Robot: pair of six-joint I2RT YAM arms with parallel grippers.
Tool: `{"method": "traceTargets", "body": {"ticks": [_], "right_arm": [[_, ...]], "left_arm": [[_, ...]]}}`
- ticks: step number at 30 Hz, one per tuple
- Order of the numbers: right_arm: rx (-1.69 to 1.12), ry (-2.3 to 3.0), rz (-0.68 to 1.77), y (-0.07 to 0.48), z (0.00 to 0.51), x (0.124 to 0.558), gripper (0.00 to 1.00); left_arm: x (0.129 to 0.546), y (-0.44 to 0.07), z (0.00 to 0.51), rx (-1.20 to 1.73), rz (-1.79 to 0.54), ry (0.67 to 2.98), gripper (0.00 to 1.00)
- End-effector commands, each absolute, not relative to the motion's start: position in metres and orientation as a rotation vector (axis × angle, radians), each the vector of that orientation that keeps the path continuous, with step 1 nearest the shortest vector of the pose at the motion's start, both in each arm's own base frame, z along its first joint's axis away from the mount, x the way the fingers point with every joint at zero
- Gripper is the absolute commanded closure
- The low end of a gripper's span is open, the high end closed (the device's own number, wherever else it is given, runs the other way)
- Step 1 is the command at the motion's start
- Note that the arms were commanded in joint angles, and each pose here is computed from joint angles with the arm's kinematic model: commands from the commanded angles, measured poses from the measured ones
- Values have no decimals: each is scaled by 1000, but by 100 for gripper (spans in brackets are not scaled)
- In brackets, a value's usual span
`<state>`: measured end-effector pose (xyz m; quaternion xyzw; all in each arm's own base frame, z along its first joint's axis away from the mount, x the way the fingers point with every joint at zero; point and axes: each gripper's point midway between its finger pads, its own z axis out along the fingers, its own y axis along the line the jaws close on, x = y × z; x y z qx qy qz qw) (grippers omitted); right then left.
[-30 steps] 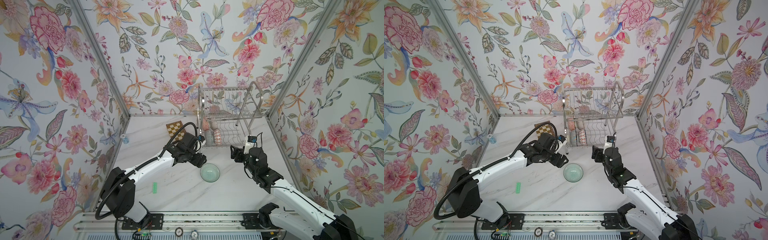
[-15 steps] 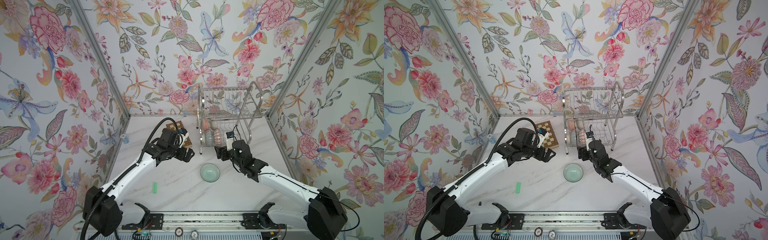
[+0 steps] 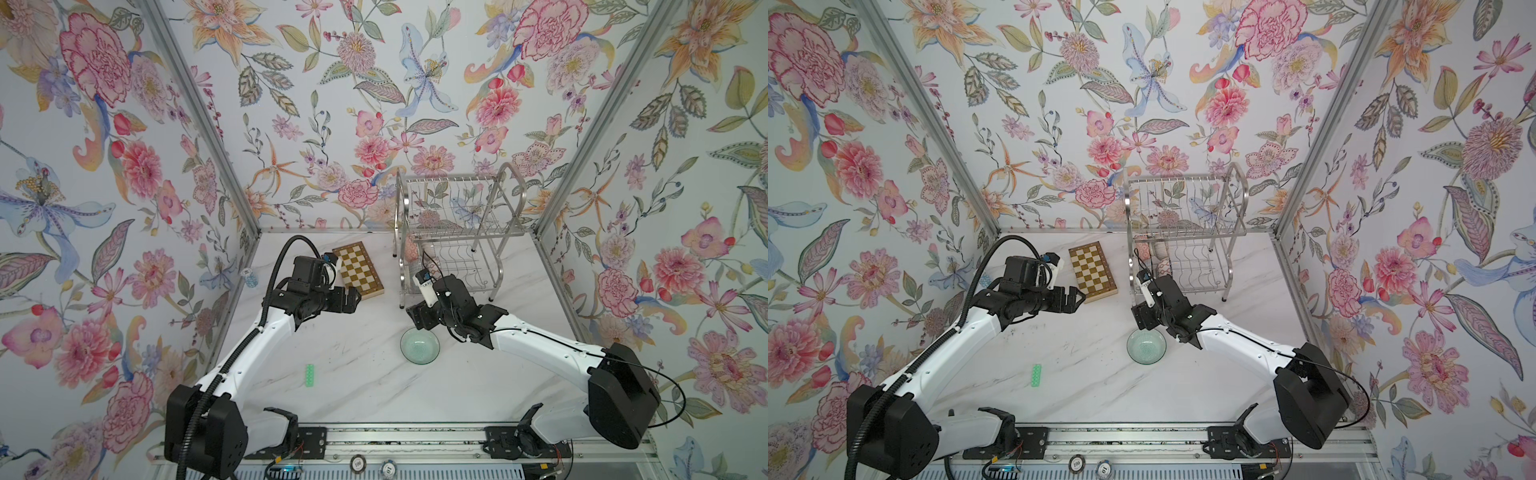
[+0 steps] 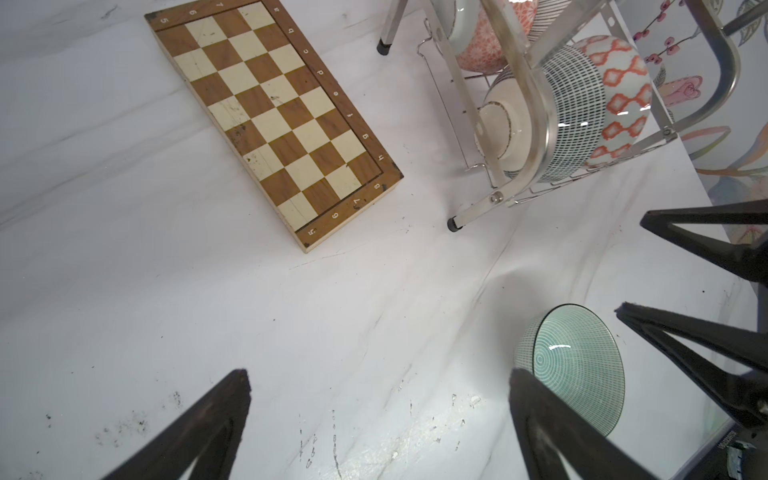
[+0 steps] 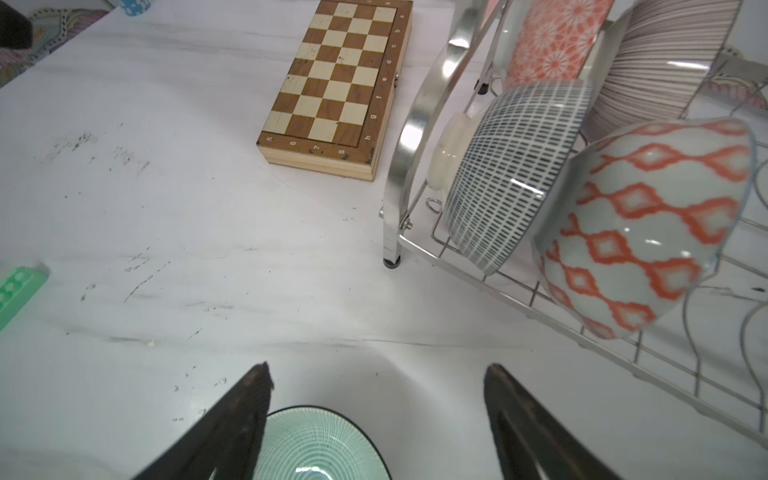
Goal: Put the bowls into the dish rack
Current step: 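Open the left gripper and withdraw it while the right gripper moves over the green bowl, then lower the right gripper and close it on the green bowl's rim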
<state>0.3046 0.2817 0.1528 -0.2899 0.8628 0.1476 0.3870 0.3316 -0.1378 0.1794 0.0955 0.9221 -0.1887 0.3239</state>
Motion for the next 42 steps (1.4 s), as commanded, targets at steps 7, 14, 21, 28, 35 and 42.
{"method": "traceTargets", "body": {"ticks": [7, 14, 21, 28, 35, 42], "right_arm": [[-897, 2313, 350, 291, 142, 272, 19], [-925, 2422, 350, 299, 139, 250, 20], [-866, 2545, 318, 304, 133, 230, 22], [-807, 2621, 219, 310, 122, 221, 25], [-753, 2678, 140, 315, 105, 213, 29], [-771, 2701, -32, 319, 90, 207, 33]], "left_arm": [[350, -106, 187, 103, -405, 2354, 1], [351, -91, 192, 54, -337, 2317, 1], [352, -70, 193, -10, -207, 2322, 1], [351, -61, 196, -54, -189, 2319, 1], [347, -51, 212, -90, -166, 2255, 1], [344, -40, 227, -144, -173, 2196, 1]]}}
